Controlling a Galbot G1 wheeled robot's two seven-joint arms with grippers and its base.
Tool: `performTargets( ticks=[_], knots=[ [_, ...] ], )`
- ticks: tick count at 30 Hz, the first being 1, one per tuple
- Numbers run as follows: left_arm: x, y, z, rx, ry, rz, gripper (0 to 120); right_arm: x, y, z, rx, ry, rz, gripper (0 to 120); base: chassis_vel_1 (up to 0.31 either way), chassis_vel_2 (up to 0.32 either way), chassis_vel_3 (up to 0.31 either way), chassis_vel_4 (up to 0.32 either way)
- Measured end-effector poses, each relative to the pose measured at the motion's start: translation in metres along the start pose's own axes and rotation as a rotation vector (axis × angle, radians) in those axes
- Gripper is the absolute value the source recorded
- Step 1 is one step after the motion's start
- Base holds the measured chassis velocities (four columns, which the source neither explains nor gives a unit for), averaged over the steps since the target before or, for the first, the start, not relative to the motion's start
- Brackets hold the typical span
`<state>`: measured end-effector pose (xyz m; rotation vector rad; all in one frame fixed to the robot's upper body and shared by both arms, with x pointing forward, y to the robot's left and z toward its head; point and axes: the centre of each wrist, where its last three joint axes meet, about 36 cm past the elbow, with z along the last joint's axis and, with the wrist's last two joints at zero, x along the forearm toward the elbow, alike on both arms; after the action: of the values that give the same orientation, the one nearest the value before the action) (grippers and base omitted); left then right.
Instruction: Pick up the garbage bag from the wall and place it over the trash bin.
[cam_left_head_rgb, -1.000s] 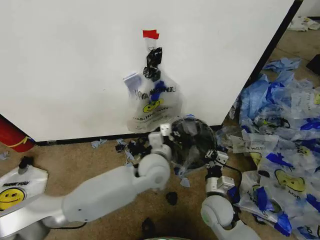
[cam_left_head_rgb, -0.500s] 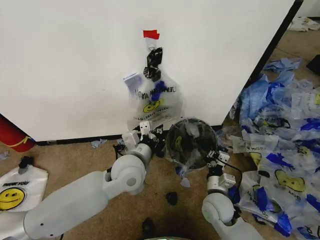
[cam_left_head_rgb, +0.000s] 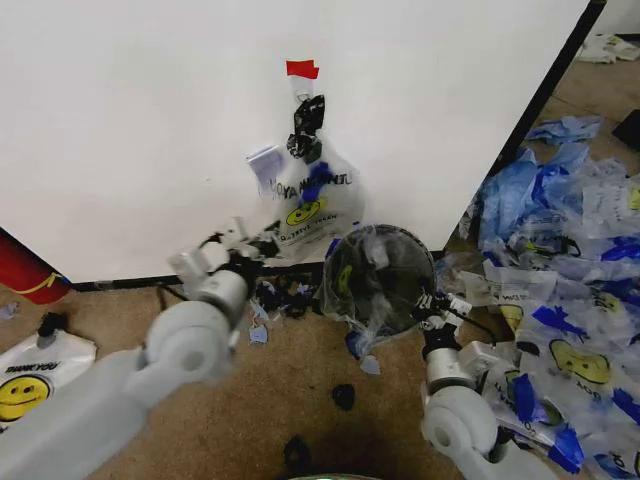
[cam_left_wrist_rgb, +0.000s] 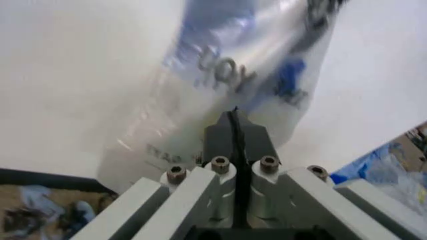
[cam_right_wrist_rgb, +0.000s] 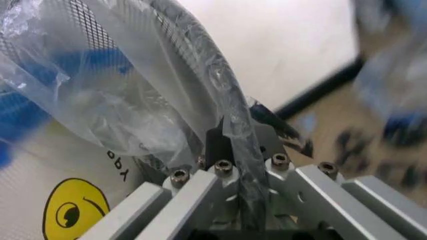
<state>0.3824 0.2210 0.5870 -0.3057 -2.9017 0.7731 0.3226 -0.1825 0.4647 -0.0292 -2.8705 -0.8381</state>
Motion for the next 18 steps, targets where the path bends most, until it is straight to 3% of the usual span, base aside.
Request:
performTargets(
  ticks=[6,18],
  knots=[
    [0.016,0.004,-0.003,0.001,-0.023,0.055,0,0.035,0.028,-0.040,-0.122,0.192,-0.039,0,0.000,0.000,0.000,0.000],
    [0.026,0.007,0.005,0.011,-0.041,0.043,0,0.033,0.023,-0.038,-0.028,0.322,-0.001,0,0.000,0.000,0.000,0.000]
  ],
)
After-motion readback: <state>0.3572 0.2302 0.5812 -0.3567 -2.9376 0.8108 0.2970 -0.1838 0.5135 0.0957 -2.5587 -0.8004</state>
